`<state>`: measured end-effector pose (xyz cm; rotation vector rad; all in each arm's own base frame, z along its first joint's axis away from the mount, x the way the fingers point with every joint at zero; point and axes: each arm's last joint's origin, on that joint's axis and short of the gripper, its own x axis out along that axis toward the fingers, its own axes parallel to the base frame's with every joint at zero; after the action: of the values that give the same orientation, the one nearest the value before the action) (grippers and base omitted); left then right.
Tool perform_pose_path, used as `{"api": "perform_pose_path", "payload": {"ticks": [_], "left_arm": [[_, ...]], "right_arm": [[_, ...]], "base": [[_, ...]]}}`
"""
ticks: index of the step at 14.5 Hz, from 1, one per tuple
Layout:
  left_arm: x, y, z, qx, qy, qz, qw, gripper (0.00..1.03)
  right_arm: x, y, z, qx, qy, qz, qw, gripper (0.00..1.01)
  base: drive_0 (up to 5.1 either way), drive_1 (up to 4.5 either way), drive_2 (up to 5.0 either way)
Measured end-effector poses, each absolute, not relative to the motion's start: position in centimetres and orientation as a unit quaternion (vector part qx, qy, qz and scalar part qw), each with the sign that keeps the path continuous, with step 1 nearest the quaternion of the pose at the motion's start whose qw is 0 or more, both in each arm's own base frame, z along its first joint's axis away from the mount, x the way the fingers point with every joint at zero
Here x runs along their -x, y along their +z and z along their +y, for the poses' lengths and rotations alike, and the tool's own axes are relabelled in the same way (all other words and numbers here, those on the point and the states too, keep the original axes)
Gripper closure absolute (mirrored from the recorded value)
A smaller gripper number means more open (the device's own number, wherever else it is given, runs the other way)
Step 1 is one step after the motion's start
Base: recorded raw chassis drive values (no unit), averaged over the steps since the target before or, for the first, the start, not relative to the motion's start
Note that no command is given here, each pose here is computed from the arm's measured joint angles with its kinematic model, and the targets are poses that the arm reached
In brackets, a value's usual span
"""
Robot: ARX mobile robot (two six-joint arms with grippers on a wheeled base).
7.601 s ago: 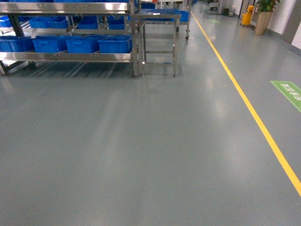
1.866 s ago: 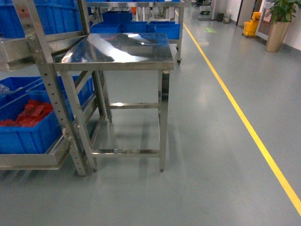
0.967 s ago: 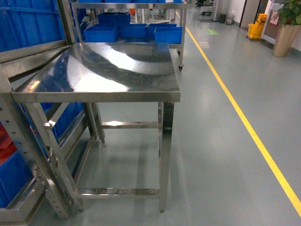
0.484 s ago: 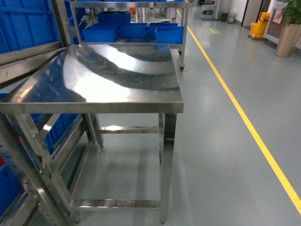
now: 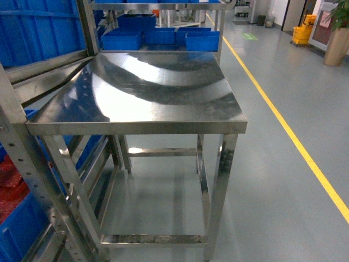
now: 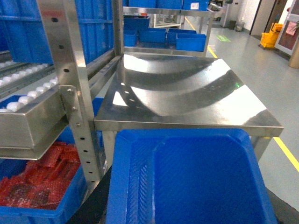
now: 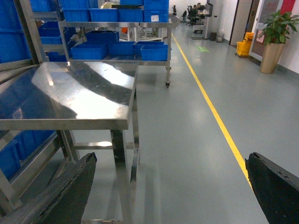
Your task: Pick blue part to blue bin on bottom shelf
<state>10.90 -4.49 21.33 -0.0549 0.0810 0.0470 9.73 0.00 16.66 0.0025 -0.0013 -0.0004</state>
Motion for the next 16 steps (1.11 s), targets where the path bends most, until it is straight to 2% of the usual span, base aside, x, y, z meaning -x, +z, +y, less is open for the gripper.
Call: {"api": "perform_pose_path", "payload": {"ticks": [16], "left_arm": [[-10.90,21.33,-4.49,0.028,0.024,0.040,0.999,0.60]], "right_arm": [[-9.73,16.65,0.00,-0.001,0.000,0.000,1.000,0.03]], "base": [[-4.8,3.55,1.3]]}}
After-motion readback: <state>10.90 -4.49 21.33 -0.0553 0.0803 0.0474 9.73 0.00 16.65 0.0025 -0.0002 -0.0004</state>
